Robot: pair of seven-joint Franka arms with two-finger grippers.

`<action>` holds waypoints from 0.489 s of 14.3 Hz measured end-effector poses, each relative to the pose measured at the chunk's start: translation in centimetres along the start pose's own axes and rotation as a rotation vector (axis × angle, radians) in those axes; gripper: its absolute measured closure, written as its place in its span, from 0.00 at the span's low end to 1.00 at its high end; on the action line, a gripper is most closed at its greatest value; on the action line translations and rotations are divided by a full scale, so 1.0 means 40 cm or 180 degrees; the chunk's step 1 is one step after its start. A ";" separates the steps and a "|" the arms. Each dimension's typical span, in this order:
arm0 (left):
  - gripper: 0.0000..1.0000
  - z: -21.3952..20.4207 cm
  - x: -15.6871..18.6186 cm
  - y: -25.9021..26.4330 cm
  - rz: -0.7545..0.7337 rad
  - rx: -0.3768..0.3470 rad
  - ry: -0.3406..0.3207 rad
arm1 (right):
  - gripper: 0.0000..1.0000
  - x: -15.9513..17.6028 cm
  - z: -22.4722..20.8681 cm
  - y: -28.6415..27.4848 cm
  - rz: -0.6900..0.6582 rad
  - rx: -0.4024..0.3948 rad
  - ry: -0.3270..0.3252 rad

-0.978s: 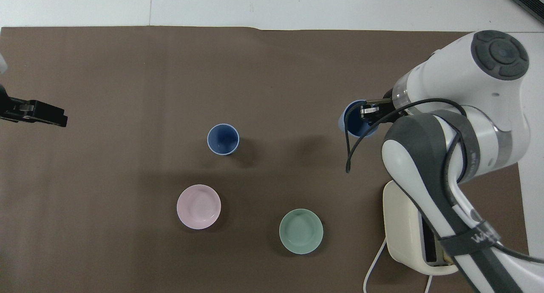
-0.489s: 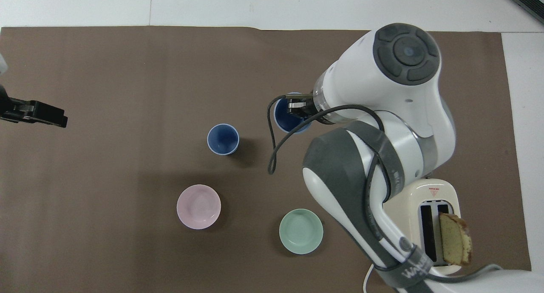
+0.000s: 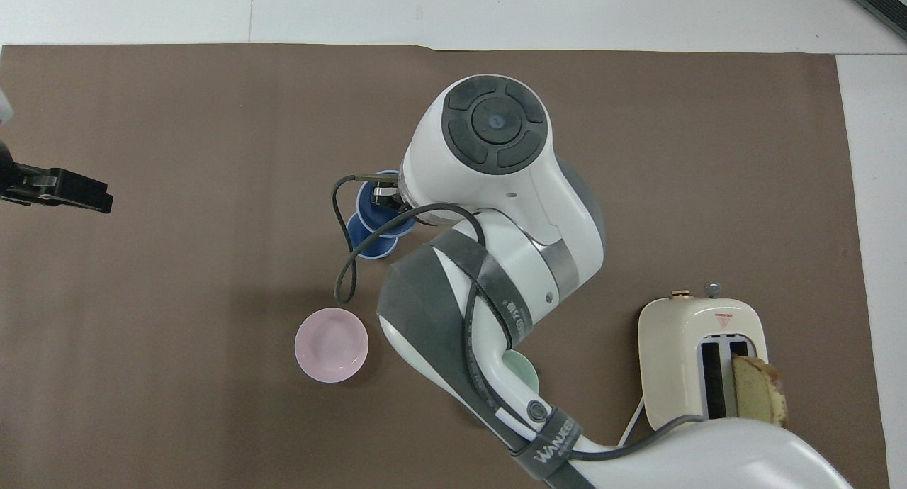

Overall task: Stack blue cups with both arms
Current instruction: 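Carry the blue cup with the right gripper over the placed cup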

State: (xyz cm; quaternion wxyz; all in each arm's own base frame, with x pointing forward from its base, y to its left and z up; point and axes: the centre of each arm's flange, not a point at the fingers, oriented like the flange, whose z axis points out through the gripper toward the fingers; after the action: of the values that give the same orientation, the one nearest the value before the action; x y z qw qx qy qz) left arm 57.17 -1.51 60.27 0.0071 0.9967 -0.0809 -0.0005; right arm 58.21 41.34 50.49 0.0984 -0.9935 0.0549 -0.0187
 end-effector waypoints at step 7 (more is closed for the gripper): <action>0.00 0.000 0.000 0.000 0.0000 0.0000 -0.0001 | 0.96 -0.055 0.114 -0.074 -0.0016 -0.0118 -0.0109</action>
State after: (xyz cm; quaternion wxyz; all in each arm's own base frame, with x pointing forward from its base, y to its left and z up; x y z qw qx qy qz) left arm 57.16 -1.51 60.26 0.0071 0.9967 -0.0809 -0.0006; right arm 56.54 45.36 46.53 0.0808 -0.9954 0.0510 -0.0009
